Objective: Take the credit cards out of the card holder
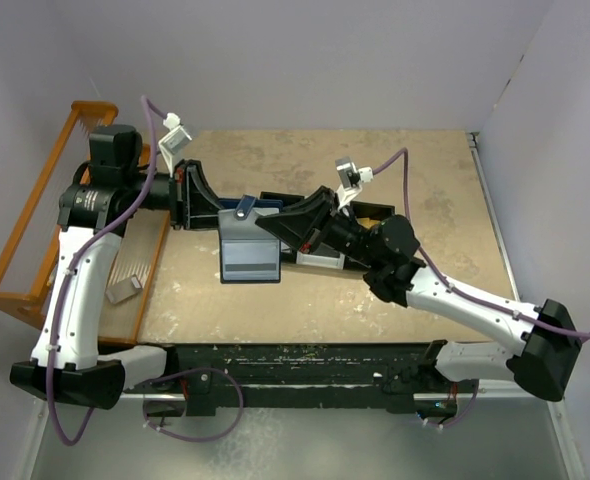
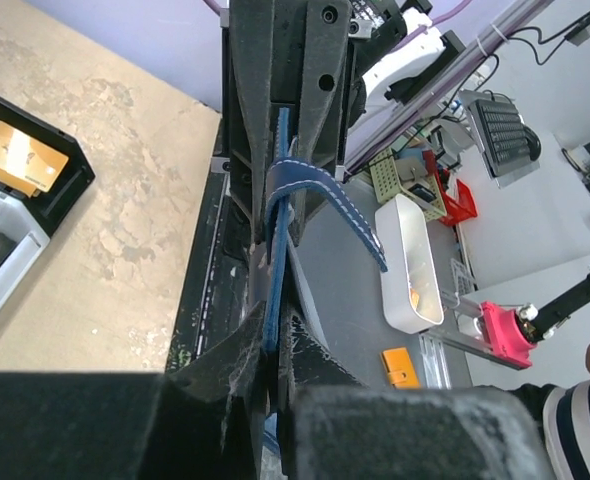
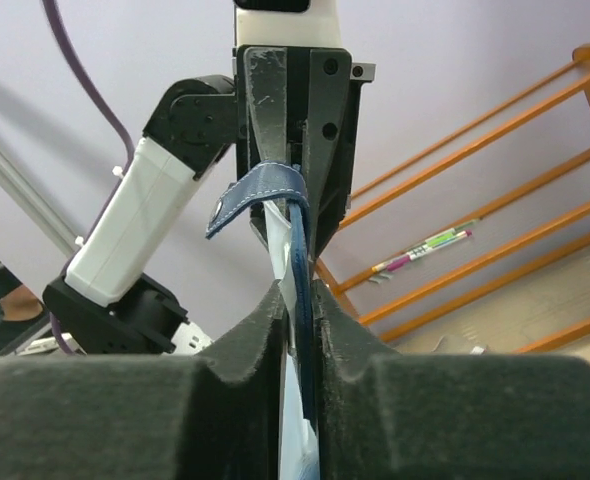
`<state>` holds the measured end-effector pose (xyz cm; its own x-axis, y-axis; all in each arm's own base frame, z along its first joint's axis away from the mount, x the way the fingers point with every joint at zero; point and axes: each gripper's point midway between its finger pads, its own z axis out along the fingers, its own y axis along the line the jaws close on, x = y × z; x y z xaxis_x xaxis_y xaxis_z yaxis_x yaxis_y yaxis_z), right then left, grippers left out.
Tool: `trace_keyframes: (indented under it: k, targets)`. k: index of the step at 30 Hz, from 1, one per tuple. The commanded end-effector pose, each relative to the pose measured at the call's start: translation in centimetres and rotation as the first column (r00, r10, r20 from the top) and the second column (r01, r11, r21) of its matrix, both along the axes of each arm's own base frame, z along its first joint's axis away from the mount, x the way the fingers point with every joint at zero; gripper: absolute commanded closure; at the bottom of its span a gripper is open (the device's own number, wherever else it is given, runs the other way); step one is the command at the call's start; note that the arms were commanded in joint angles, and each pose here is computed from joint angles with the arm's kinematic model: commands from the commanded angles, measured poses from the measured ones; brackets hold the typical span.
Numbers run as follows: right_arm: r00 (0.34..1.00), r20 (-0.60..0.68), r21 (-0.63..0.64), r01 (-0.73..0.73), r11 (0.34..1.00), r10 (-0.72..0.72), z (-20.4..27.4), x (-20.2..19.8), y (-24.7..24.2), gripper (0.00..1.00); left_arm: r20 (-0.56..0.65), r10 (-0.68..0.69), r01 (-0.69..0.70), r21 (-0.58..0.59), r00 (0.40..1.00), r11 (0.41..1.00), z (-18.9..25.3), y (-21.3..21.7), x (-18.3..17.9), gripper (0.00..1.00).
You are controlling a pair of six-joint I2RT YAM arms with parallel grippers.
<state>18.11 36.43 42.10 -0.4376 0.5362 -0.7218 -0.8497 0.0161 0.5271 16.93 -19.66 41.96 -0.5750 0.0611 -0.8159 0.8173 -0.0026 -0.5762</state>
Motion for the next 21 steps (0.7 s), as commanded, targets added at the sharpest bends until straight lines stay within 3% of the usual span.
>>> trace_keyframes:
  k: [1, 3, 4, 7, 11, 17, 19, 21]
  targets:
    - [1.000, 0.015, 0.022, -0.026, 0.999, 0.026, 2.8, -1.1, -0.8, 0.88, 0.097, 0.044, -0.049, 0.050, 0.994, 0.998, -0.4, 0.4, -0.1, 0.83]
    - [1.000, 0.000, -0.002, -0.012, 1.000, 0.012, 2.8, -1.2, -1.1, 0.96, 0.146, 0.099, -0.118, 0.130, 0.984, 0.984, -1.6, 0.8, 1.1, 0.67]
    - [1.000, -0.004, -0.020, -0.005, 1.000, 0.005, 2.7, -1.2, -1.3, 0.99, 0.182, 0.126, -0.158, 0.173, 0.975, 0.972, -2.1, 1.2, 1.8, 0.63]
    - [1.000, -0.019, -0.077, 0.011, 0.997, -0.013, 2.1, -1.2, -1.6, 1.00, 0.282, 0.203, -0.281, 0.275, 0.938, 0.920, -3.6, 2.5, 3.8, 0.51]
    - [1.000, -0.019, -0.169, 0.003, 0.986, -0.006, 0.4, -1.3, -1.3, 1.00, 0.403, 0.242, -0.386, 0.327, 0.882, 0.862, -4.1, 4.0, 4.8, 0.37]
    - [0.998, 0.019, -0.273, -0.056, 0.960, 0.064, 0.1, -2.1, -0.3, 1.00, 0.497, 0.103, -0.301, 0.337, 0.862, 0.892, -3.9, 4.1, 2.2, 0.19]
    - [0.995, 0.033, -0.305, -0.081, 0.949, 0.095, -0.2, -2.4, 0.1, 1.00, 0.502, 0.047, -0.260, 0.362, 0.863, 0.895, -4.6, 4.3, 1.2, 0.09]
    - [0.992, 0.036, -0.327, -0.100, 0.940, 0.118, -0.5, -2.5, 0.4, 1.00, 0.472, 0.002, -0.219, 0.405, 0.882, 0.888, -5.7, 4.6, 0.4, 0.07]
